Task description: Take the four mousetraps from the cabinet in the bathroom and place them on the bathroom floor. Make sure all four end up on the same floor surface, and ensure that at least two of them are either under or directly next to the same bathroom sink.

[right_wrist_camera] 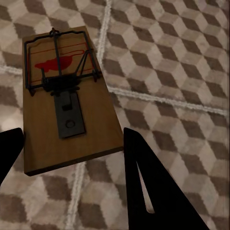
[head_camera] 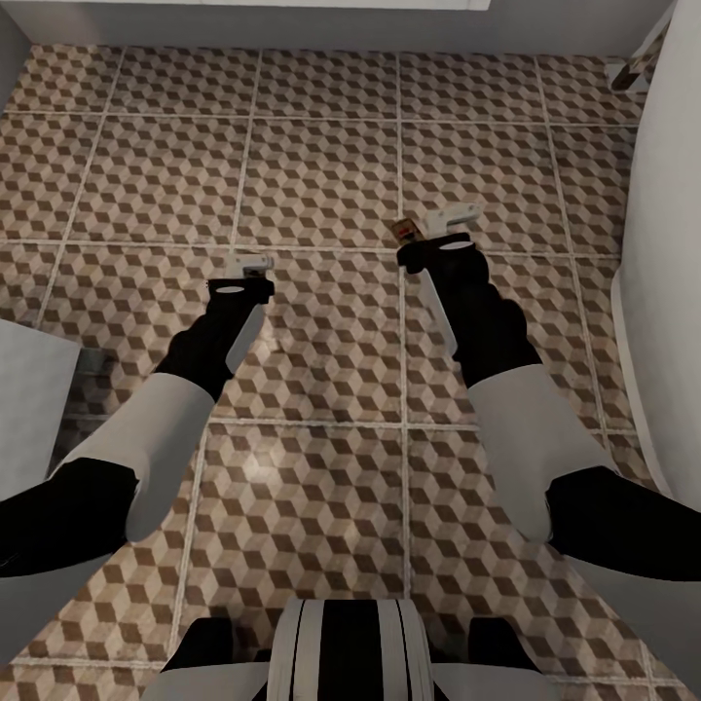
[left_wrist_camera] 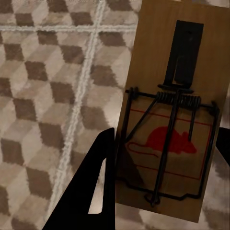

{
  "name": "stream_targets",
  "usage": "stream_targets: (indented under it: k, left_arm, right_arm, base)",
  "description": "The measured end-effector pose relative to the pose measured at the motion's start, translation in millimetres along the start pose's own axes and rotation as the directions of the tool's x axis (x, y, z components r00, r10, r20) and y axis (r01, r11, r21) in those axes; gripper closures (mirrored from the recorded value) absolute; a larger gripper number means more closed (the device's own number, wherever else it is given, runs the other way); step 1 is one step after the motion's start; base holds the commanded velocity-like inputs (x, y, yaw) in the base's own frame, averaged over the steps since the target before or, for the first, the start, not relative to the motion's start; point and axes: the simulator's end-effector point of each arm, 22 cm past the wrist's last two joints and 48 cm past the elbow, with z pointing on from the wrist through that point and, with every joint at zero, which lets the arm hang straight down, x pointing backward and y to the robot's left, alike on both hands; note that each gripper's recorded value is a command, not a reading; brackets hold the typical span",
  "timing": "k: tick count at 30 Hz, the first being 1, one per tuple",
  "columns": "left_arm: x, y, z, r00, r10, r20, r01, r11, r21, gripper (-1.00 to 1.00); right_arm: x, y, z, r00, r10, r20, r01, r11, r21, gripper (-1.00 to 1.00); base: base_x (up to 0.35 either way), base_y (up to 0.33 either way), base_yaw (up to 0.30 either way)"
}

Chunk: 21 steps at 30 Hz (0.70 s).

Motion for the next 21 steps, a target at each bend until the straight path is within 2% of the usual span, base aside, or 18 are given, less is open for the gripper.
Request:
stream_targets:
  k: [7, 21]
  left_arm:
    - [-1.5, -13.4, -3.1, 1.000, 0.027, 0.013, -0.028, 0.999, 0.017, 1.00]
    - [-0.9, -17.0, -1.8, 0.999, 0.029, 0.016, -0.029, 0.999, 0.021, 1.00]
  right_arm:
    - [-2.3, -1.1, -1.1, 1.000, 0.001, 0.002, -0.001, 1.000, 0.002, 1.00]
    - [0.7, -0.3, 1.7, 1.000, 0.001, -0.001, -0.001, 1.000, 0.002, 1.00]
  base:
    - [0.000, 0.000, 0.000]
    - [0.000, 0.000, 0.000]
